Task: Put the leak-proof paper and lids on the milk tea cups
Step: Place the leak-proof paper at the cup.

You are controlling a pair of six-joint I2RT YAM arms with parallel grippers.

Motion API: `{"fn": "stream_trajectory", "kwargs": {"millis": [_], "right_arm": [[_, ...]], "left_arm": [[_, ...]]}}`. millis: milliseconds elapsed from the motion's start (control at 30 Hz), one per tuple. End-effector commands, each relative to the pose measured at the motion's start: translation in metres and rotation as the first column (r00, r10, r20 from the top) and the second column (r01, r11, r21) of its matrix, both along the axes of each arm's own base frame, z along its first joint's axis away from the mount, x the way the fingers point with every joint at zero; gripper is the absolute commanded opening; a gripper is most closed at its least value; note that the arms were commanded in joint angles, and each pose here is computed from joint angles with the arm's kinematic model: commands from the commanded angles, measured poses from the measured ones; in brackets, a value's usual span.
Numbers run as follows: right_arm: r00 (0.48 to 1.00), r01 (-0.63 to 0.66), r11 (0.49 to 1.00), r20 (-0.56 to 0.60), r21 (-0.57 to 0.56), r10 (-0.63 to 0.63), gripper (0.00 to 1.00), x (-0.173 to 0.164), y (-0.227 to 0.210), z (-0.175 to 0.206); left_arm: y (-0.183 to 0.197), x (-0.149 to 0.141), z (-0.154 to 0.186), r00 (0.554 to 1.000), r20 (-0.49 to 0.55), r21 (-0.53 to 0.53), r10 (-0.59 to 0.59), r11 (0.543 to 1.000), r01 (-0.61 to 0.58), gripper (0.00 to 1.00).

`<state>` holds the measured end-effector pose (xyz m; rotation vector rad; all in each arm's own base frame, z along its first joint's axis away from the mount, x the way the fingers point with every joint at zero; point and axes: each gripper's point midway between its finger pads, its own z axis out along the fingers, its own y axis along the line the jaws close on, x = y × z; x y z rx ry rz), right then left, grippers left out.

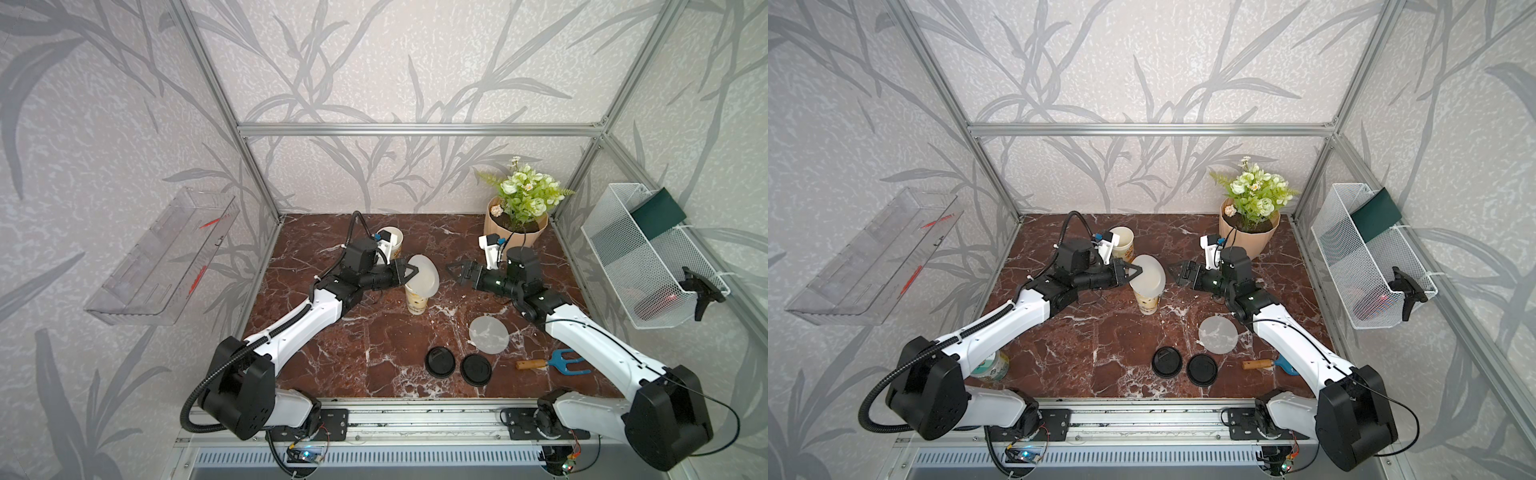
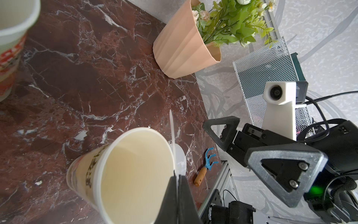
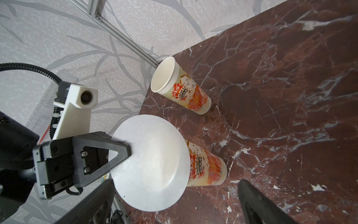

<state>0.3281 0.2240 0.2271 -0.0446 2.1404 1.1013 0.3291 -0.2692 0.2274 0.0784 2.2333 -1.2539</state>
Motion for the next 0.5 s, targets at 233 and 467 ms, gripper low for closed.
{"fn": "stream_trajectory", "kwargs": {"millis": [233,467], "right_arm": [[1.0,-0.01,0.976,0.027,-0.218,0.016,0.99,0.002,0.022,-0.008],[1.0,0.011,0.959,0.023,-0.282,-0.005,0.99,0.006,0.025,-0.014]], "left_arm": [[0.022,0.003,-0.013,0.998,-0.015,0.05,0.063,0.997,-0.062,0.0],[0.022,0.006,-0.02,0.997,-0.037,0.055,0.061,0.997,-0.059,0.0]]}}
